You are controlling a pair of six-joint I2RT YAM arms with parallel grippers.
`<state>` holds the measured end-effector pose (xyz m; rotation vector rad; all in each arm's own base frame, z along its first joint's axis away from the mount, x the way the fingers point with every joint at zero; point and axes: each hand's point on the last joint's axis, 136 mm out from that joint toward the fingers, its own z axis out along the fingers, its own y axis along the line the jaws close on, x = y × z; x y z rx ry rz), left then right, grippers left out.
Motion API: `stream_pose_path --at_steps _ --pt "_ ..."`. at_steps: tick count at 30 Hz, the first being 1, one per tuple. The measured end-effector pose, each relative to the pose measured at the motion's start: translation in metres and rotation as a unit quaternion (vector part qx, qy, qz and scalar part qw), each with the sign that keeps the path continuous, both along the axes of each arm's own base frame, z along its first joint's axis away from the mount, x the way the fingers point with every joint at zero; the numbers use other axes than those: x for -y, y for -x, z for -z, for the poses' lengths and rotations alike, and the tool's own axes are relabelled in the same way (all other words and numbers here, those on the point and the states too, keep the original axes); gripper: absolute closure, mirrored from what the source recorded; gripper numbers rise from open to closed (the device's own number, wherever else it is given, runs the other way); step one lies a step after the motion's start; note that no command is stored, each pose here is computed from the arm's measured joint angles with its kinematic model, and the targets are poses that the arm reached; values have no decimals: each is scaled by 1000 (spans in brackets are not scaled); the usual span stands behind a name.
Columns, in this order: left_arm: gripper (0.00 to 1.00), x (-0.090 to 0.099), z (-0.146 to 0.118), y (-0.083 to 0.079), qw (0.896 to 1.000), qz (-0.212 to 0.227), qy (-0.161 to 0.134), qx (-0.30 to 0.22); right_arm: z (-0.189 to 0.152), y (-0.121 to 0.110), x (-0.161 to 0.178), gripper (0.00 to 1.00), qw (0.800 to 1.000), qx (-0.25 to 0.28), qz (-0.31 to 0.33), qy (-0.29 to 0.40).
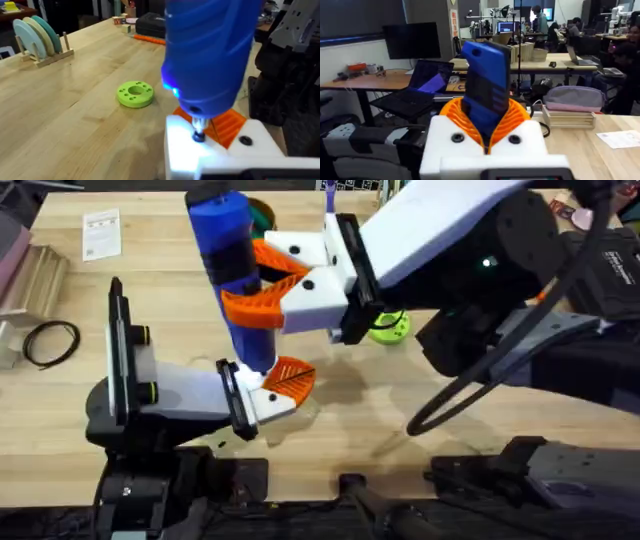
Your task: Pick up the gripper from the table and insert it into the empty holder that is missing its gripper. Then pick up a screw, insert it into the mounting hole, and use the screwdriver to tighten it. Finally, clean up the table by picking up the vegetable and placing it into the bucket.
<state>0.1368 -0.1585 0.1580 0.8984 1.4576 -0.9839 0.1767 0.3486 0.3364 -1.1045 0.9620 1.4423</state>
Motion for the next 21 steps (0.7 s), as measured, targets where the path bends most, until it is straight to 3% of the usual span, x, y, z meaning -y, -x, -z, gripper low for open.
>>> stream_pose_path --at_steps 21 --pt "995 0 0 1 1000 2 0 0 0 2 -1 979 1000 5 -2 0"
